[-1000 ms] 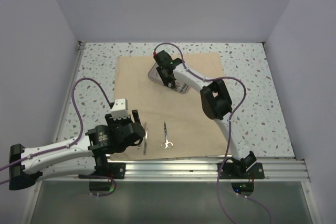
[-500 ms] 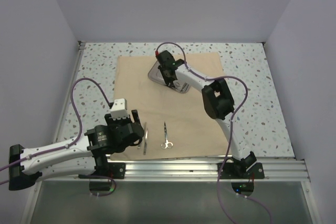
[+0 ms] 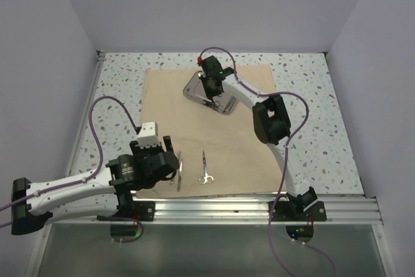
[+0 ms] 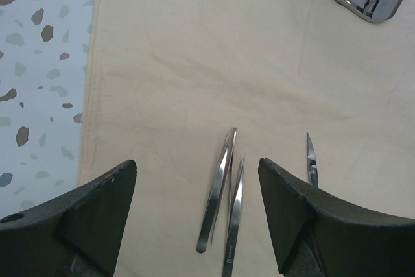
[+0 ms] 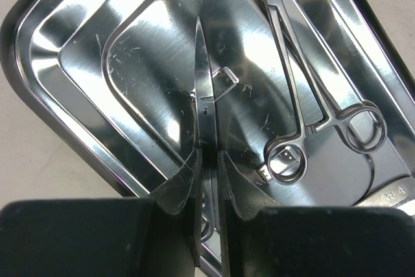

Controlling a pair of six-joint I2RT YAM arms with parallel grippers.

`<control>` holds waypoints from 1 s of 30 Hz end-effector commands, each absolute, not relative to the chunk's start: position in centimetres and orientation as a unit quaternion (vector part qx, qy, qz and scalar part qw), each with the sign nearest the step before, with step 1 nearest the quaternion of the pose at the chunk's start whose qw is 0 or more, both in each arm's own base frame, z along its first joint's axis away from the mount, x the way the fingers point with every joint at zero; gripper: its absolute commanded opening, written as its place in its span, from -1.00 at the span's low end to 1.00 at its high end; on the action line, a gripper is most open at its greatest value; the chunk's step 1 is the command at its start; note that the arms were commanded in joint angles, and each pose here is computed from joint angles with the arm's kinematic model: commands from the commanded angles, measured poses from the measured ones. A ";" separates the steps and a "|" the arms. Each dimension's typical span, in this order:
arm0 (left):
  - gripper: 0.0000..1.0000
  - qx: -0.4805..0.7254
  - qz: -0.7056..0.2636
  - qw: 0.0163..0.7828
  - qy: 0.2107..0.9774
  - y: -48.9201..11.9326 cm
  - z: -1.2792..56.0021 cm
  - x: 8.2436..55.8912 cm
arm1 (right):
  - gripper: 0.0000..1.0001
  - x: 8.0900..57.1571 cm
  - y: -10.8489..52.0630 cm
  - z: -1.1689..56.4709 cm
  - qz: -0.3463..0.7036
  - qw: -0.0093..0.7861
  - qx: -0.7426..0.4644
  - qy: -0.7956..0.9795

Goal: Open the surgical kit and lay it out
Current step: Pick up the medical item from the container.

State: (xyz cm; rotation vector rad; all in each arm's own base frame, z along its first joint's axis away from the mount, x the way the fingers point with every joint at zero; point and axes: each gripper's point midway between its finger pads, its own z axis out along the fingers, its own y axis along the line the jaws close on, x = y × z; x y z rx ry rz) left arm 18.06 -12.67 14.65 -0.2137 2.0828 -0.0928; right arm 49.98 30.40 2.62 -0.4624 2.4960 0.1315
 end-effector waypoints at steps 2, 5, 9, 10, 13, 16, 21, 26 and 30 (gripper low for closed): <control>0.61 -0.097 -0.042 0.516 0.850 -12.8 15.3 18.5 | -1.00 43.6 25.4 -6.0 -0.020 0.120 -0.196 0.973; 0.61 -0.098 -0.044 0.516 0.850 -12.8 15.3 18.5 | -1.00 42.8 24.7 -5.9 -0.033 0.110 -0.199 0.973; 0.61 -0.098 -0.046 0.515 0.850 -12.8 15.3 18.5 | -1.00 43.4 23.8 -4.0 -0.053 0.136 -0.189 0.971; 0.61 -0.098 -0.046 0.515 0.850 -12.7 15.3 18.4 | -1.00 43.7 23.9 -3.2 -0.054 0.145 -0.185 0.970; 0.61 -0.098 -0.048 0.516 0.850 -12.8 15.4 18.5 | -1.00 45.7 24.3 0.5 -0.057 0.193 -0.171 0.965; 0.61 -0.098 -0.048 0.516 0.850 -12.8 15.3 18.5 | -1.00 47.3 25.1 4.5 -0.048 0.241 -0.158 0.956; 0.61 -0.098 -0.047 0.516 0.850 -12.8 15.4 18.5 | -1.00 48.5 25.4 8.4 -0.043 0.283 -0.150 0.946; 0.61 -0.098 -0.046 0.516 0.850 -12.8 15.4 18.5 | -1.00 48.5 25.4 10.5 -0.040 0.302 -0.146 0.941; 0.61 -0.097 -0.045 0.516 0.850 -12.8 15.3 18.5 | -1.00 48.3 25.3 12.0 -0.031 0.315 -0.139 0.938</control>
